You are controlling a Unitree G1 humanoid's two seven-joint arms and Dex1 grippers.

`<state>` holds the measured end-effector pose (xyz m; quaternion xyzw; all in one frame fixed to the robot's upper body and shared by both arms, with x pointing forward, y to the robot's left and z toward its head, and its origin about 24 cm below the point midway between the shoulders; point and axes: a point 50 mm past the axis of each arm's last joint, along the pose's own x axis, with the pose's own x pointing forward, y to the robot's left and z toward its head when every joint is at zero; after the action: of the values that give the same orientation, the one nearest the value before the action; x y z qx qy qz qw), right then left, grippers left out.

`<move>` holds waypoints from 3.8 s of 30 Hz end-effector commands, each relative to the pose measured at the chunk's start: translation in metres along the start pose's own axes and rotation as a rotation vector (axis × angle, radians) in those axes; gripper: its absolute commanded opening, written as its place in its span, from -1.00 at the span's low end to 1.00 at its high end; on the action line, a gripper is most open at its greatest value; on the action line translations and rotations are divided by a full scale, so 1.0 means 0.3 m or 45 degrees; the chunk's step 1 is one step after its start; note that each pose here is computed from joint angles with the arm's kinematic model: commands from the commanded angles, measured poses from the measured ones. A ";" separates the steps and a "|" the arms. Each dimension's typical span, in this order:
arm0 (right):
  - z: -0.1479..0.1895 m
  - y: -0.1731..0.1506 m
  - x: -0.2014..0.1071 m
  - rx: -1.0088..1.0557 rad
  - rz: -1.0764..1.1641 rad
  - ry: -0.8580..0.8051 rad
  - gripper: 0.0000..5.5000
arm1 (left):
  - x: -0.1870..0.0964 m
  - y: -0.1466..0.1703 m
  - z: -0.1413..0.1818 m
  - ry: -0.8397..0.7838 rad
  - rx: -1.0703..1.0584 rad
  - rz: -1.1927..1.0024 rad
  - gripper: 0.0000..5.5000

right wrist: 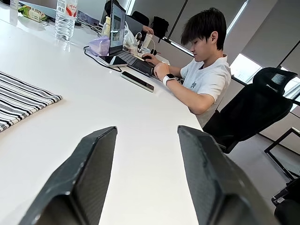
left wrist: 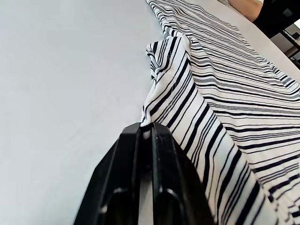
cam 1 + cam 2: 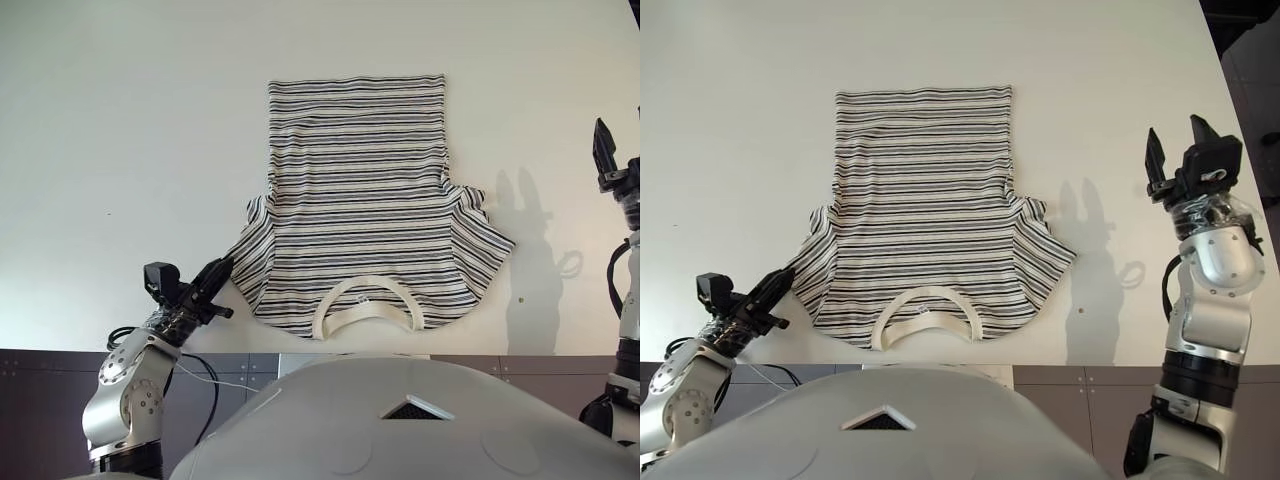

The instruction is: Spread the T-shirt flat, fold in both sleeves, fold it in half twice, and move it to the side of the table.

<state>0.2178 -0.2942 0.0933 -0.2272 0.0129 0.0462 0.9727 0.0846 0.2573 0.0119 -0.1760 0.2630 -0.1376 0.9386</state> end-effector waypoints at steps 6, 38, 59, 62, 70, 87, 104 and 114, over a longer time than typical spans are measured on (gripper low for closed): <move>-0.004 0.019 -0.018 -0.007 -0.032 -0.004 -0.13 | -0.029 -0.022 0.111 -0.053 0.193 -0.080 -0.96; -0.103 0.153 -0.187 0.525 0.180 0.340 -0.13 | 0.099 -0.228 0.058 0.222 1.342 -0.597 -0.60; -0.134 0.329 -0.345 1.268 0.130 0.731 -0.63 | 0.038 -0.214 -0.056 0.305 1.496 -0.582 -0.59; -0.134 0.330 -0.335 1.217 0.138 0.722 -0.84 | 0.047 -0.225 -0.033 0.261 1.436 -0.545 -0.59; -0.054 0.352 -0.317 0.657 0.345 0.458 -0.96 | 0.061 -0.204 0.034 0.075 1.173 -0.468 -0.59; 0.092 0.489 -0.301 0.451 0.715 0.142 -0.96 | 0.080 -0.195 0.029 0.067 1.244 -0.575 -0.59; 0.051 0.269 -0.354 0.385 1.127 0.327 -0.72 | -0.069 -0.190 0.125 0.029 1.768 -0.712 -0.42; -0.018 0.174 -0.319 0.125 1.177 0.377 -0.72 | -0.103 -0.095 -0.001 0.107 2.107 -0.985 -0.25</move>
<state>0.1141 -0.2603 0.0710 -0.1441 0.2603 0.4368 0.8489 0.0513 0.2452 0.0442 0.4764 0.0343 -0.5903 0.6508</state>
